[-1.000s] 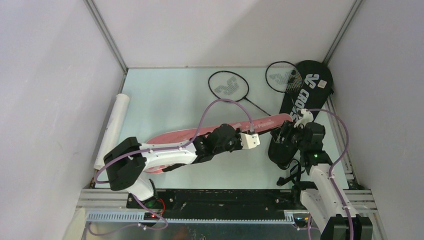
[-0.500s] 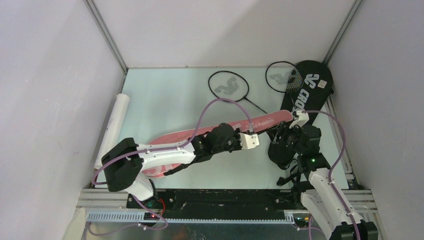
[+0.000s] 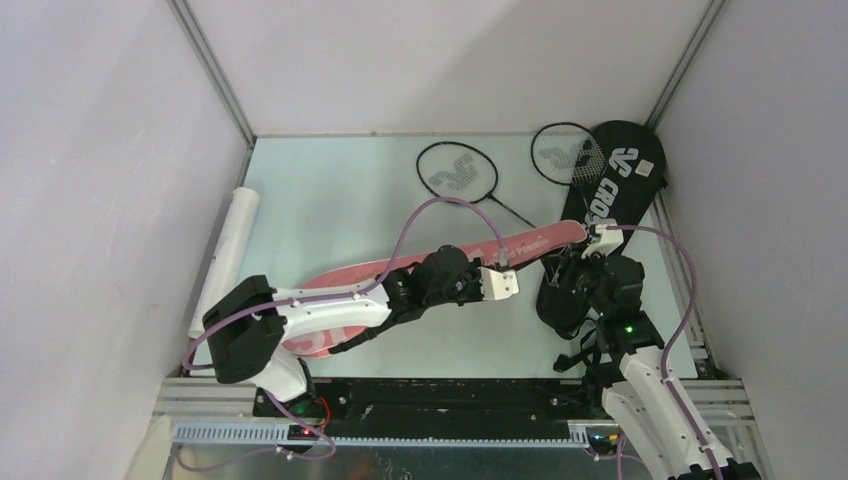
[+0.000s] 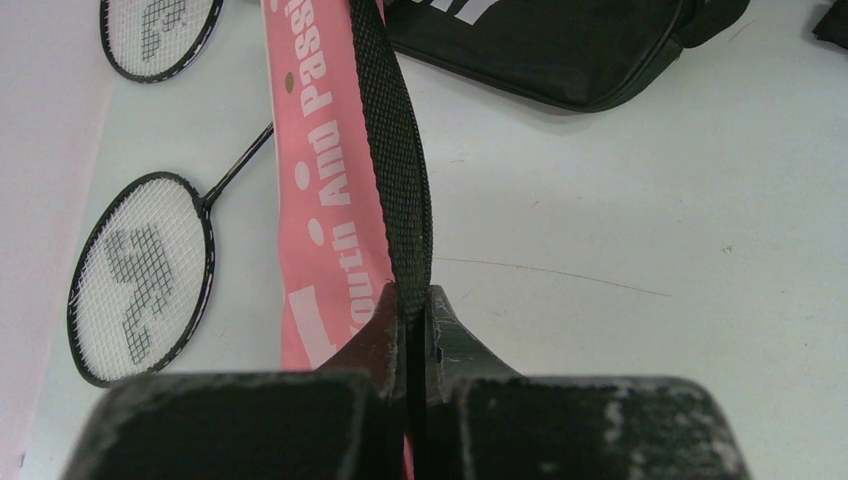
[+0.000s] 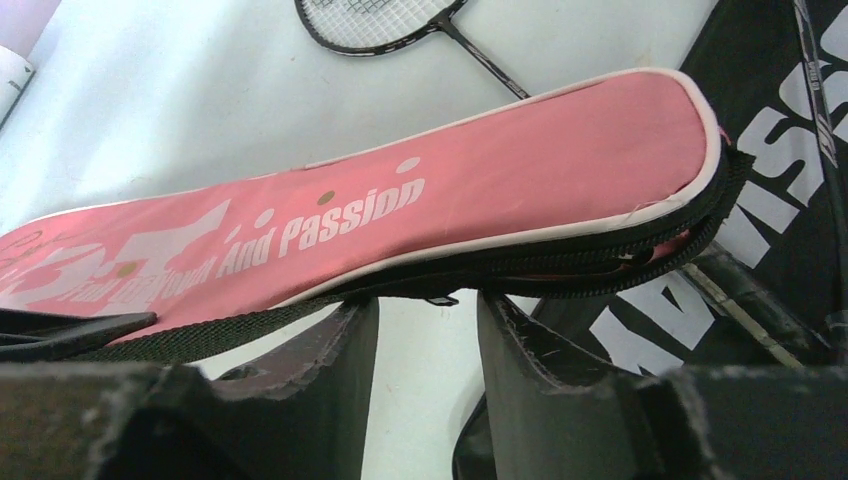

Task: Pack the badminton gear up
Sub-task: Zip the racket bag at the center of the board.

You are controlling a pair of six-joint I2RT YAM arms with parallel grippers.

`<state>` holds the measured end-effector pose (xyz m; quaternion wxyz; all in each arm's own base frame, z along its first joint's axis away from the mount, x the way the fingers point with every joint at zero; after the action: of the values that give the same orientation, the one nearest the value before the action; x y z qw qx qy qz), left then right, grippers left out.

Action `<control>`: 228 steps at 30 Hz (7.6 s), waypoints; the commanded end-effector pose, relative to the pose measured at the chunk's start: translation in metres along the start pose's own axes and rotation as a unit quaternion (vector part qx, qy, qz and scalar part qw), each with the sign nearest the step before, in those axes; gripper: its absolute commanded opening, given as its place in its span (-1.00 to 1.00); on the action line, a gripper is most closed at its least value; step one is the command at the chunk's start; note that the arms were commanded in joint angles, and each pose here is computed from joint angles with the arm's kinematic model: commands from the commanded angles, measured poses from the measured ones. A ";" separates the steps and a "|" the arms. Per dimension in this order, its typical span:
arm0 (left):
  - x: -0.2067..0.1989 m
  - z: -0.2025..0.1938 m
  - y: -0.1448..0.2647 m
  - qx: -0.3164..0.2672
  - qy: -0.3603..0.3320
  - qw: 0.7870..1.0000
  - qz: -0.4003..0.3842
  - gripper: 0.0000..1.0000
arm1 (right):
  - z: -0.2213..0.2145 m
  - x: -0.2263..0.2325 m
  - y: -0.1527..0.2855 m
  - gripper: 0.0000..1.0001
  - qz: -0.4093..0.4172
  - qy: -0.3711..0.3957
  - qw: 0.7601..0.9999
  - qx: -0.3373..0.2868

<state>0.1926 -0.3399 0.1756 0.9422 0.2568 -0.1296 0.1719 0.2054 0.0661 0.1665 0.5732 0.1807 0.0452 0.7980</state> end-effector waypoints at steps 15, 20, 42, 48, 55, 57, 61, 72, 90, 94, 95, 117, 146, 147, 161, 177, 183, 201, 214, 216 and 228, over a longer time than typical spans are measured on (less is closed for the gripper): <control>0.002 0.033 0.016 -0.054 -0.011 0.998 -0.016 -1.00 | 0.026 -0.002 0.002 -1.00 -0.033 0.014 0.998 -0.058; 0.011 0.013 0.022 -0.003 -0.040 0.999 0.010 -1.00 | 0.020 -0.032 0.018 -1.00 -0.183 0.024 0.983 0.003; 0.051 -0.038 0.077 0.059 -0.100 0.992 0.056 -1.00 | 0.041 -0.044 -0.005 -0.77 -0.140 0.123 0.976 0.114; 0.050 -0.038 0.074 0.067 -0.095 0.993 0.013 -1.00 | 0.014 0.050 0.000 0.24 0.157 0.242 0.957 0.025; 0.062 -0.029 0.089 0.101 -0.057 0.991 -0.072 -1.00 | -0.014 0.087 -0.027 0.60 0.140 0.378 0.915 0.017; 0.065 -0.026 0.094 0.104 -0.043 0.990 -0.091 -1.00 | -0.024 0.091 -0.035 0.62 0.136 0.422 0.896 0.029; 0.063 -0.034 0.101 0.128 -0.052 0.981 -0.135 -1.00 | -0.030 0.093 -0.049 0.63 0.112 0.463 0.879 0.031; 0.049 -0.057 0.111 0.170 -0.084 0.960 -0.205 -1.00 | -0.008 0.088 -0.042 0.56 0.078 0.497 0.864 -0.005; 0.049 -0.058 0.105 0.177 -0.066 0.957 -0.221 -1.00 | -0.022 0.120 -0.030 0.51 0.235 0.445 0.864 0.003; 0.049 -0.057 0.104 0.180 -0.062 0.955 -0.228 -1.00 | -0.032 0.118 -0.040 0.51 0.213 0.454 0.865 0.026; 0.049 -0.056 0.103 0.181 -0.060 0.955 -0.228 -1.00 | -0.037 0.116 -0.043 0.50 0.206 0.454 0.866 0.036; 0.052 -0.061 0.101 0.191 -0.050 0.953 -0.229 -1.00 | -0.037 0.102 -0.035 -0.87 0.135 0.439 0.885 0.078; 0.092 -0.087 0.127 0.229 -0.015 0.963 -0.143 -1.00 | -0.047 0.049 -0.045 -1.00 -0.014 0.459 0.837 0.296; 0.089 -0.085 0.126 0.219 -0.008 0.963 -0.156 -1.00 | -0.053 0.059 -0.046 -1.00 0.014 0.469 0.833 0.294; 0.081 -0.082 0.122 0.217 0.014 0.957 -0.193 -1.00 | -0.063 0.091 -0.066 -0.38 -0.021 0.476 0.839 0.262; 0.079 -0.082 0.117 0.208 0.043 0.958 -0.191 -1.00 | -0.054 0.119 -0.071 -0.25 -0.022 0.459 0.867 0.193; 0.077 -0.077 0.115 0.204 0.066 0.954 -0.209 -1.00 | -0.056 0.124 -0.075 -0.36 -0.036 0.446 0.876 0.178; 0.073 -0.080 0.109 0.211 0.095 0.946 -0.228 -1.00 | -0.050 0.163 -0.073 -0.09 -0.044 0.483 0.870 0.089; 0.073 -0.078 0.108 0.208 0.102 0.945 -0.232 -1.00 | -0.059 0.189 -0.072 -0.99 0.028 0.493 0.867 0.071; 0.072 -0.078 0.107 0.208 0.102 0.944 -0.233 -1.00 | -0.060 0.189 -0.071 -1.00 0.033 0.494 0.866 0.076; 0.070 -0.082 0.114 0.202 0.103 0.949 -0.217 -1.00 | -0.046 0.123 -0.052 -0.65 -0.038 0.388 0.904 0.174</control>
<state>0.2276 -0.1904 0.1747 0.8902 0.4528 0.0488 -0.0066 0.2056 0.2018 0.1127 0.4430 -0.1151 0.4910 0.7412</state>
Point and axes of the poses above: each gripper's point midway between its finger pads, its own y axis back along the fingers, its own x axis along the line the jaws close on, z = x × y, the point moved 7 cm from there along y, back along the fingers, and after that the axes turned 7 degrees about y, right-handed, at the moved point
